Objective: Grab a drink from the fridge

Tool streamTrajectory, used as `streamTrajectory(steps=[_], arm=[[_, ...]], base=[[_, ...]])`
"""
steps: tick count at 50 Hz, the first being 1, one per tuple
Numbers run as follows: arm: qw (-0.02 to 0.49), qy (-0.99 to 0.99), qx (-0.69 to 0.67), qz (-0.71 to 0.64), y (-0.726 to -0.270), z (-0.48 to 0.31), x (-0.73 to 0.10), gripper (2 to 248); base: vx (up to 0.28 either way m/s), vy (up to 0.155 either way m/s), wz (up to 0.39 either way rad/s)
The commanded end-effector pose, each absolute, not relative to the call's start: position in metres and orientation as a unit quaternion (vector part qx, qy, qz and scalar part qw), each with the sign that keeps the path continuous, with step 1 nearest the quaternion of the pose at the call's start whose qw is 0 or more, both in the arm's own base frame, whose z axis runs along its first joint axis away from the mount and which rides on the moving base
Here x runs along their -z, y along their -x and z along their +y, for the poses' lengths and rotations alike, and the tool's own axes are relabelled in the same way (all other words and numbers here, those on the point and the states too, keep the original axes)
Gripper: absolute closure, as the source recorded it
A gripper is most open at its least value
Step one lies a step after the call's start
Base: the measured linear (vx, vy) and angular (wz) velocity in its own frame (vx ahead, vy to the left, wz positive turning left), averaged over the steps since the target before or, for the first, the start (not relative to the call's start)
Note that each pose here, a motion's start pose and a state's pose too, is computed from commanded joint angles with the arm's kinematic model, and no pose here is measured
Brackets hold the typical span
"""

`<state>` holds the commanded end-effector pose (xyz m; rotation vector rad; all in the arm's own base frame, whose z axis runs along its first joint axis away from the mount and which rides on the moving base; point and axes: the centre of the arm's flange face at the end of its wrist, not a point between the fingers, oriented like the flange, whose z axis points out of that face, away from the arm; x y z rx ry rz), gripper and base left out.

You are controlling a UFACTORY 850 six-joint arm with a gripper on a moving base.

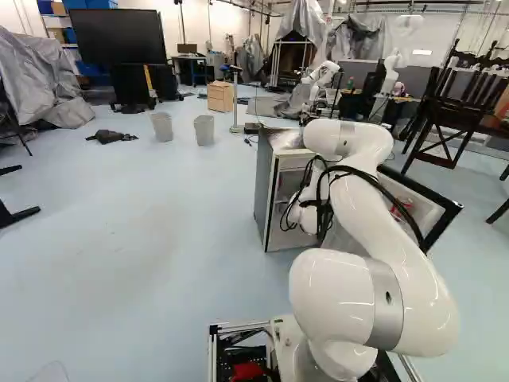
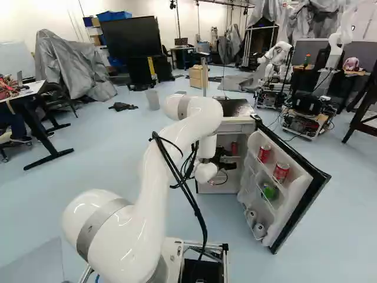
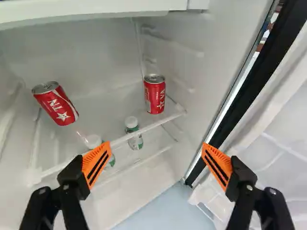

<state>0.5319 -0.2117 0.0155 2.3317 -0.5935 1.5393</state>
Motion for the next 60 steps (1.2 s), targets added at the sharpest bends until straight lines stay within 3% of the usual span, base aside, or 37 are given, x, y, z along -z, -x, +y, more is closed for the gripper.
streamTrajectory(steps=[60], arm=[[0.147,-0.802,-0.532,-0.227,-0.58,-0.216,-0.014,3]], base=[[0.0,0.0,0.0]])
